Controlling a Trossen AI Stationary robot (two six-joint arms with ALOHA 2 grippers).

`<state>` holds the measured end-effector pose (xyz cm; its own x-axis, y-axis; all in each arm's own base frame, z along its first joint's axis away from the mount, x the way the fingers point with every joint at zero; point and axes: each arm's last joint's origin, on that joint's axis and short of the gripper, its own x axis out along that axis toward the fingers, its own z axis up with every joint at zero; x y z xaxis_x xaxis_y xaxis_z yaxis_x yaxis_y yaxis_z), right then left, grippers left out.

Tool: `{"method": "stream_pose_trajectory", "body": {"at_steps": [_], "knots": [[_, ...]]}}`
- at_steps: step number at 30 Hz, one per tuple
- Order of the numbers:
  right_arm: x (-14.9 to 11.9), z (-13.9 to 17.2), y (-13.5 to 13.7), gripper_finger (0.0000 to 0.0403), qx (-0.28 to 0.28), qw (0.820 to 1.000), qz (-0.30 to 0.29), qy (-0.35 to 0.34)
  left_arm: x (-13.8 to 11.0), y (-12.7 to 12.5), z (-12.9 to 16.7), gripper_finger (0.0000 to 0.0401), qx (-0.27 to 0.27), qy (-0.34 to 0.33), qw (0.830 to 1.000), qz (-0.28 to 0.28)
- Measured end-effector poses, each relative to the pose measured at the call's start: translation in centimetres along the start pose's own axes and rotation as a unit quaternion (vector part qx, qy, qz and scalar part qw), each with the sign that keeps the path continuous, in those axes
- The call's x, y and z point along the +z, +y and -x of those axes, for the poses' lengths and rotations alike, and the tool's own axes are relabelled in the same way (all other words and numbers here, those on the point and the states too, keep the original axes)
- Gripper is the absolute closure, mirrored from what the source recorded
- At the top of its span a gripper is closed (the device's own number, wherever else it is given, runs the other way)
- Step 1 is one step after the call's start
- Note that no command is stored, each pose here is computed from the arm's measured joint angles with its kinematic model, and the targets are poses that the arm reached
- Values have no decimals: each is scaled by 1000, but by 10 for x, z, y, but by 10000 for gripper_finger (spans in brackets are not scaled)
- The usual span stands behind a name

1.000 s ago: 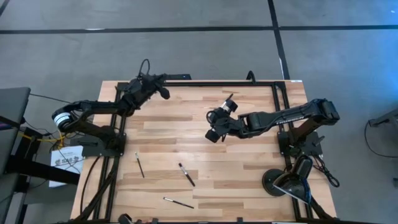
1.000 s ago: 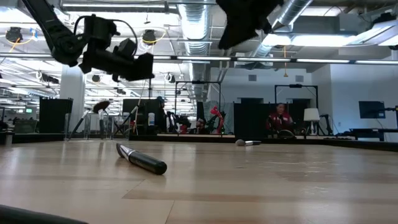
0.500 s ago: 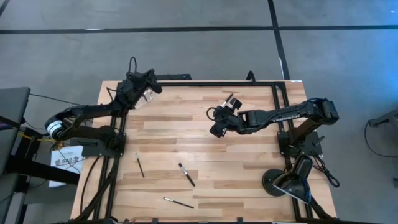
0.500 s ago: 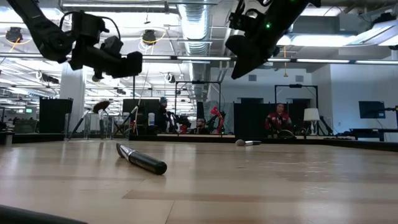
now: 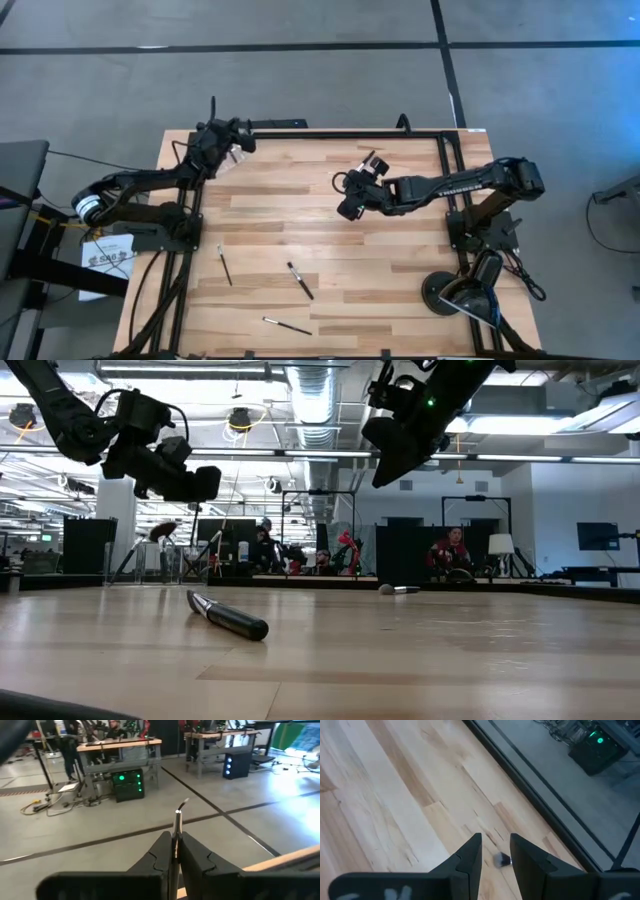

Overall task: Put items in baskets/containers
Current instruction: Put the liner brush into the transparent bin, then put the powder brush into the transparent bin

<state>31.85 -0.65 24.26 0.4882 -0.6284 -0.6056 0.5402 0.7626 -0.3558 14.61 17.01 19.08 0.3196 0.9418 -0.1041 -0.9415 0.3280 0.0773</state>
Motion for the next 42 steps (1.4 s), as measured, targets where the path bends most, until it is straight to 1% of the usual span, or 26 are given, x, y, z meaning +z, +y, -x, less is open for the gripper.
{"method": "stream_pose_trajectory", "body": {"at_steps": [6,12,19,27,34,42], "knots": [[1,0,0,310,1,1000,-3,-3,-5,4,1,370,7,7,1000,1],[1,0,0,310,2,1000,-6,-6,-5,3,1,377,-2,8,1000,2],[4,0,2,310,25,1000,-14,-12,-9,2,1,366,-7,28,1000,1],[4,0,3,310,29,999,-16,-13,-12,2,1,375,-17,42,999,3],[4,0,3,310,29,999,-16,-13,-13,2,1,354,-17,48,999,1],[4,0,3,310,31,999,-16,-13,-14,2,1,350,-18,53,998,-1]]}}
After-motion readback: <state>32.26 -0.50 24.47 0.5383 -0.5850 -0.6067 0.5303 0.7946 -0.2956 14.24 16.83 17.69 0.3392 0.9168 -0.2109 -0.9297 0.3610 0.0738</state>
